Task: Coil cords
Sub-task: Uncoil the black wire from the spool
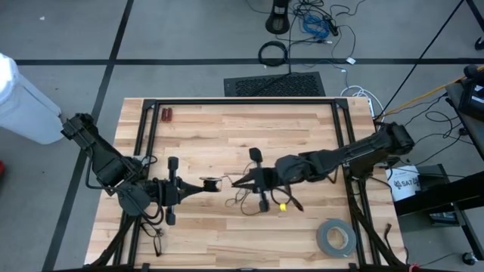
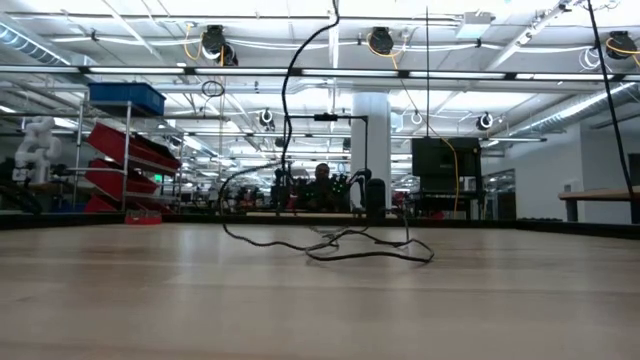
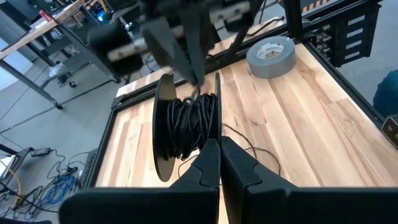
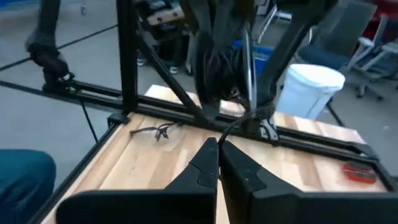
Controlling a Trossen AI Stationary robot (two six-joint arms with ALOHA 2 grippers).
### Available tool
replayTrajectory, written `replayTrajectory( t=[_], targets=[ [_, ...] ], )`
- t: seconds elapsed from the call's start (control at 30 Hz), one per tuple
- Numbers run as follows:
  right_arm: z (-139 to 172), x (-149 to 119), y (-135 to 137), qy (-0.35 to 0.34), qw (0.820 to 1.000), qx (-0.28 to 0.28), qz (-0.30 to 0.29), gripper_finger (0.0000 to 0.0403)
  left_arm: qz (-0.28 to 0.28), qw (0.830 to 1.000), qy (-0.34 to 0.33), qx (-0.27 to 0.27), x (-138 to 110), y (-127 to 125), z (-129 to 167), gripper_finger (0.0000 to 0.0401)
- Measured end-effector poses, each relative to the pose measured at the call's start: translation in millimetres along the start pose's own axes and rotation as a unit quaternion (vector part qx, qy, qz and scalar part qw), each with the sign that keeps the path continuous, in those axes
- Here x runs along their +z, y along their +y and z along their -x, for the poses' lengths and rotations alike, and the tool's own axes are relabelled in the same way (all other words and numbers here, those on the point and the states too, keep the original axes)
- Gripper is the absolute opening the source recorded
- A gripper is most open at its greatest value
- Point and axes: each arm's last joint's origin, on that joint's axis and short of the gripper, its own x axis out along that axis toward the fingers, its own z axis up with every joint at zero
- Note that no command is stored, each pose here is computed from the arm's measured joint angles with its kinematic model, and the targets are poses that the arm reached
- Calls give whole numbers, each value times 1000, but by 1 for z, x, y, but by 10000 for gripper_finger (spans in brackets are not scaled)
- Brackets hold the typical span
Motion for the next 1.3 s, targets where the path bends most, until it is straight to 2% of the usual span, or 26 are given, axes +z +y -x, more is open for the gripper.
replayTrajectory(
  t=[0.23,0.4,0.57,0.8,0.93,1.13,1.3],
  targets=[
    [19,20,2,-49,998,-17,31,0,1,1000,0,0,0,-1,-1,0],
    [24,29,-2,-82,995,-28,43,0,3,1000,-2,0,1,-1,-1,0],
    [26,50,-10,-103,992,-38,59,0,4,1000,-2,-1,1,-1,-1,0],
    [24,68,-25,-95,992,-41,71,0,1,1000,-2,-11,1,-2,-1,0],
    [19,69,-39,-90,992,-48,70,0,-16,999,-12,-39,3,-4,-2,0],
    [1,54,-64,-70,996,-41,48,0,-43,992,-71,-97,14,-7,-1,0],
    [-18,38,-74,-49,998,-32,38,0,-68,987,-84,-121,16,-8,0,0]
  ],
)
